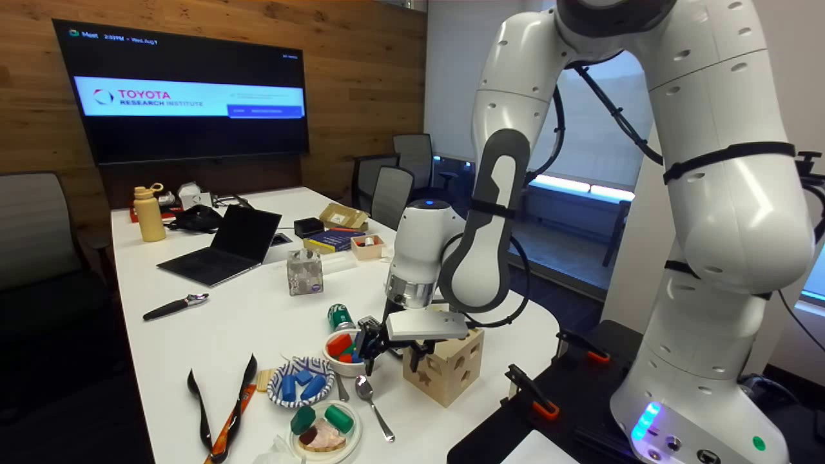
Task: Stir the white bowl with the metal spoon
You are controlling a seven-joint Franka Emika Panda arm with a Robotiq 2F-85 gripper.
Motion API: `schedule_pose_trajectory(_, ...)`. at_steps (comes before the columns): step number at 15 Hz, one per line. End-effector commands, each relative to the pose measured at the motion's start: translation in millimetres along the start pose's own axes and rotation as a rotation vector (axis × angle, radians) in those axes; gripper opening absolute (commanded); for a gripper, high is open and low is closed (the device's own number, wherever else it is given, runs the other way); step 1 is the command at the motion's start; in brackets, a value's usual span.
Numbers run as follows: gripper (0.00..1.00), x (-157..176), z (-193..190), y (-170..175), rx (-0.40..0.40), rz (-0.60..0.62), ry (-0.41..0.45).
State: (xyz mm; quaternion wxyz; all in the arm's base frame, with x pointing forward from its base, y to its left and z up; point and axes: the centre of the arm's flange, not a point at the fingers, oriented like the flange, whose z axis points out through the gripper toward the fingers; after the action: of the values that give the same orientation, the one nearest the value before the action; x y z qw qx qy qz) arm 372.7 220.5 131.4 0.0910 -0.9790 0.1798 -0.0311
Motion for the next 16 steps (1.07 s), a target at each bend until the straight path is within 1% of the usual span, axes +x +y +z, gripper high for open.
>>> schedule_pose_trajectory(1, 1.0, 12.3, 50.1, 1.2, 0.057, 0.015, -0.016)
schedule_pose_trajectory(6, 1.0, 22.9, 94.8, 10.8, 0.078, 0.023, -0.033)
schedule_pose_trajectory(11, 1.0, 26.9, 109.0, 25.0, 0.095, 0.017, -0.015)
schedule_pose_trajectory(16, 1.0, 30.0, 126.9, 36.3, 0.125, 0.015, -0.024)
